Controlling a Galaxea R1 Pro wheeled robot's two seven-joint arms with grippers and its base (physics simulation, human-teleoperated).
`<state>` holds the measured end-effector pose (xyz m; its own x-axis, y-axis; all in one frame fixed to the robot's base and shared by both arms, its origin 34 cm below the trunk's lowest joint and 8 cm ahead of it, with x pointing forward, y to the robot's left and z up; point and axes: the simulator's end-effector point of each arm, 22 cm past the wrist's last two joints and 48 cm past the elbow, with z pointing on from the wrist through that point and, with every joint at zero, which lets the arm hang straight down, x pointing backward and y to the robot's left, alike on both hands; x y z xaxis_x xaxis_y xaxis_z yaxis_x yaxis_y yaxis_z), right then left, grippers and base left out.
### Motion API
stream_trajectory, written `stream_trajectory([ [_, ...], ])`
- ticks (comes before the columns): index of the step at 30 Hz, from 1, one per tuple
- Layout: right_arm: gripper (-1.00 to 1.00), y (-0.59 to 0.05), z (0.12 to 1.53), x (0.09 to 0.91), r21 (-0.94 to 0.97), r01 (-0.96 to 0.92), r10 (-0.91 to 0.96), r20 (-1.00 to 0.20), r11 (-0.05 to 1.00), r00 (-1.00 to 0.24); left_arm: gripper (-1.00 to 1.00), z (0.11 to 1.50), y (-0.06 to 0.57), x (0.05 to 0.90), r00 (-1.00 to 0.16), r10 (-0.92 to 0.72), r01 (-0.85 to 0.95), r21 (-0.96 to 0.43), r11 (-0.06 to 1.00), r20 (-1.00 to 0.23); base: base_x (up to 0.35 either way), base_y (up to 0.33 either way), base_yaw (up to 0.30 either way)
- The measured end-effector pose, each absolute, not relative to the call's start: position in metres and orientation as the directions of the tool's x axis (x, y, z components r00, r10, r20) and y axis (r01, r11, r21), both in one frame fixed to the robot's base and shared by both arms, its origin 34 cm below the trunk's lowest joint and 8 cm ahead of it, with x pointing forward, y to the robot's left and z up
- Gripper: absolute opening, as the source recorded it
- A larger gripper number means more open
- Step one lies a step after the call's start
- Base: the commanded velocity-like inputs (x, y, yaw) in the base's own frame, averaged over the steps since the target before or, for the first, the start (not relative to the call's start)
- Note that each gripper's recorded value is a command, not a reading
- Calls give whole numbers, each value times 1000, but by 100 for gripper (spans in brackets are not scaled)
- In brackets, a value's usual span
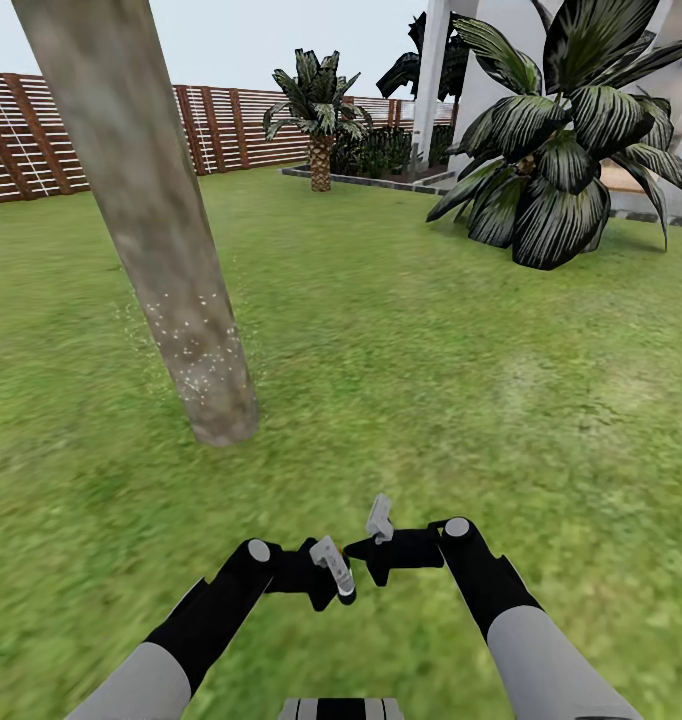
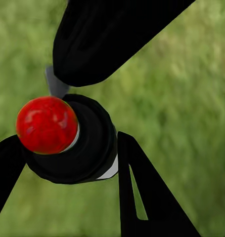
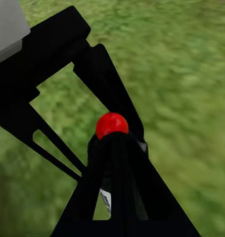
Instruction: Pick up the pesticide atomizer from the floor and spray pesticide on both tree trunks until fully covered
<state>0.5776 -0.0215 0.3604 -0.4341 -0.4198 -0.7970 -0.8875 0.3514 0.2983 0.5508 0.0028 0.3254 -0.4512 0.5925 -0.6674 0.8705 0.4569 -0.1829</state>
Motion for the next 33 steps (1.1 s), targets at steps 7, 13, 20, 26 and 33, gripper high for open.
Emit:
stream_trajectory([
  [7, -100, -21, 361, 579, 295, -889, -419, -799, 352, -431, -100, 288, 26, 526, -496, 633, 857, -220, 465, -595, 0, 0, 0],
  [13, -100, -22, 362, 579, 293, -889, -420, -799, 352, -429, -100, 247, 142, 526, -545, 642, 818, -174, 548, -539, 0, 0, 0],
  [20, -100, -35, 353, 581, 301, -871, -415, -786, 388, -457, -100, 243, 272, 540, -632, 620, 725, -72, 685, -464, 0, 0, 0],
  [26, 100, -225, 249, 604, 227, -352, -131, -644, 908, -754, -100, 240, 305, 585, -766, 326, 381, 17, 925, -554, 0, 0, 0],
  [33, 100, -366, 237, 595, -101, -13, -80, -701, 995, -709, -100, 223, 289, 587, -767, 116, 75, 91, 993, -631, 0, 0, 0],
])
